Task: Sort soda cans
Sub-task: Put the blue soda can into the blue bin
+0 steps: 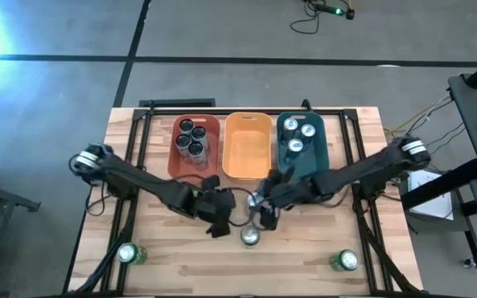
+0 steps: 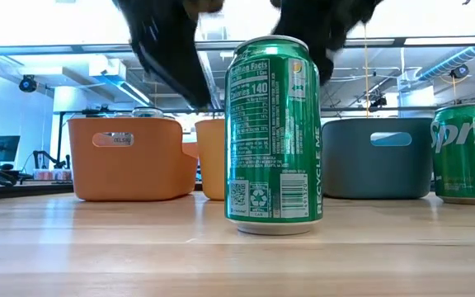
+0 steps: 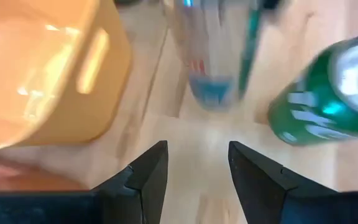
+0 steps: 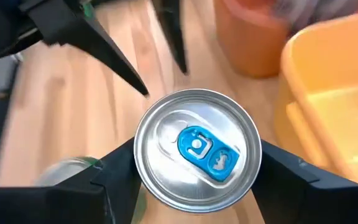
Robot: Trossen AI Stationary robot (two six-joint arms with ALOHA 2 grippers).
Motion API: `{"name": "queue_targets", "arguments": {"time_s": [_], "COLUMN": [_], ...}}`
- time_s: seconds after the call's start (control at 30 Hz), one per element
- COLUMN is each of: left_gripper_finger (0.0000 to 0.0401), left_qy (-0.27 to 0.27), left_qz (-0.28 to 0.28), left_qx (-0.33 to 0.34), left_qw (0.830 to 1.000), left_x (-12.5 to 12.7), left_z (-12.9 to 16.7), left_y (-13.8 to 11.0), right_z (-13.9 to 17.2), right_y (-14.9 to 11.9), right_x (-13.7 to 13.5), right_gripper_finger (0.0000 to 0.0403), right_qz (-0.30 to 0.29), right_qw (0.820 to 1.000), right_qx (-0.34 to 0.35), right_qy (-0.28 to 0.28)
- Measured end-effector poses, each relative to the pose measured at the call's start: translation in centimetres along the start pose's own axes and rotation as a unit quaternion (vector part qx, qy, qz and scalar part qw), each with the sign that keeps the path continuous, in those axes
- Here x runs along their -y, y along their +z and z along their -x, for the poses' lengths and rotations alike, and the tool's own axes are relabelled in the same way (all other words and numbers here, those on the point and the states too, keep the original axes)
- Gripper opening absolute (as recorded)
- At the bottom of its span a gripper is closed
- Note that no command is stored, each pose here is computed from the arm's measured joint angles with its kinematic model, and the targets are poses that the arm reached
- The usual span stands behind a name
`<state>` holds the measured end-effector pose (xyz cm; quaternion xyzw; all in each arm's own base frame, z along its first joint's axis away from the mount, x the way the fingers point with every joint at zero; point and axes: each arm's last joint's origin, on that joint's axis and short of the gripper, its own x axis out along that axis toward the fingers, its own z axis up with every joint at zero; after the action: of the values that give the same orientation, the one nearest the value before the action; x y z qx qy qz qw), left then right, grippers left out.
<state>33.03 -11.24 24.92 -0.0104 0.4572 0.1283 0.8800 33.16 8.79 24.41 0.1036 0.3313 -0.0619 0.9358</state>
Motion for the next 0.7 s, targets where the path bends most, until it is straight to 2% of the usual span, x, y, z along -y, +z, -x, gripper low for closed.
{"name": "queue_targets", "arguments": {"time_s": [0.13,0.27,0.4,0.5,0.6,0.7], "left_gripper_finger": [0.0154,0.0154,0.0154,0.0154,0.0154,0.0154], "left_qy": [-0.005,0.024,0.071,0.096,0.096,0.096], "left_qz": [-0.001,0.044,0.104,0.131,0.136,0.137], "left_qx": [0.043,0.130,0.200,0.228,0.235,0.235], "left_qw": [0.999,0.990,0.972,0.960,0.958,0.957], "left_x": [-1.5,-3.3,-5.0,-5.8,-6.0,-5.8], "left_z": [4.9,9.4,12.2,13.3,13.6,13.3], "left_y": [1.1,1.7,1.5,1.5,1.5,1.6], "right_z": [5.3,11.3,15.8,17.9,19.2,19.2], "right_y": [2.7,3.9,2.4,0.7,-0.8,-2.5], "right_x": [0.4,2.0,4.5,6.1,7.3,8.3], "right_gripper_finger": [0.0243,0.0231,0.0239,0.0242,0.0236,0.0233], "right_qz": [-0.022,-0.040,-0.054,-0.078,-0.104,-0.112], "right_qw": [0.999,0.995,0.986,0.978,0.968,0.958], "right_qx": [0.036,0.087,0.087,0.066,0.072,0.080], "right_qy": [0.010,-0.035,-0.134,-0.179,-0.219,-0.250]}}
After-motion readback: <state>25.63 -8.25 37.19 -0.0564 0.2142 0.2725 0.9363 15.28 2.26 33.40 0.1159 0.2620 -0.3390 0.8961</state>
